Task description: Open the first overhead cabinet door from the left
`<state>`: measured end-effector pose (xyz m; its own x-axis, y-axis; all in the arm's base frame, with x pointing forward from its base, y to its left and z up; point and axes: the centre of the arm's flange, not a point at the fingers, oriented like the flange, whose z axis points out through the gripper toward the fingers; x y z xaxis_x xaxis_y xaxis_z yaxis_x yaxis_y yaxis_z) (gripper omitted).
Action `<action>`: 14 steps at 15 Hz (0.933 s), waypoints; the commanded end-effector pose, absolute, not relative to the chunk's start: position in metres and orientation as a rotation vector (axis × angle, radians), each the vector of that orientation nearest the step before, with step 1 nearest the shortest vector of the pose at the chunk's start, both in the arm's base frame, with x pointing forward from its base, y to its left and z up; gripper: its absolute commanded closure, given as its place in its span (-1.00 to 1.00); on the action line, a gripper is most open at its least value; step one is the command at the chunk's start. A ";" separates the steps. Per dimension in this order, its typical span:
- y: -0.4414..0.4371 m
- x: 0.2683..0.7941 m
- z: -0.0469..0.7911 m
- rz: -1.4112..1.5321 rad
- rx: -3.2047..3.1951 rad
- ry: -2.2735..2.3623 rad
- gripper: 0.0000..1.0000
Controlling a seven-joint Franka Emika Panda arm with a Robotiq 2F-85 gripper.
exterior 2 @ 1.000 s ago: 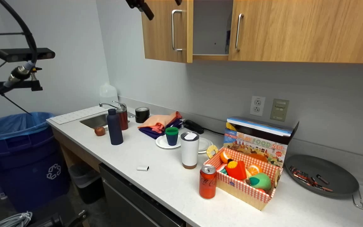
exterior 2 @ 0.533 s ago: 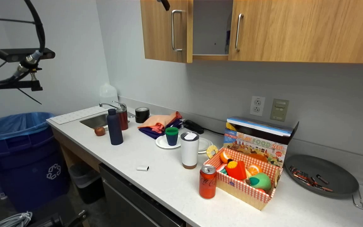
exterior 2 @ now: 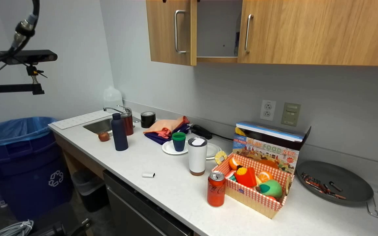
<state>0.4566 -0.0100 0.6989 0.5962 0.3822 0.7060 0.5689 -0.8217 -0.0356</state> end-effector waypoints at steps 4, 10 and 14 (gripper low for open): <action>0.003 0.429 0.698 -0.937 -2.467 -0.852 -1.00; 0.038 0.370 0.684 -1.054 -2.515 -0.834 -1.00; 0.064 0.334 0.674 -1.145 -2.537 -0.845 -1.00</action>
<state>0.3719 0.0322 0.6881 0.5590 0.4001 0.7262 0.5950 -0.8036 -0.0153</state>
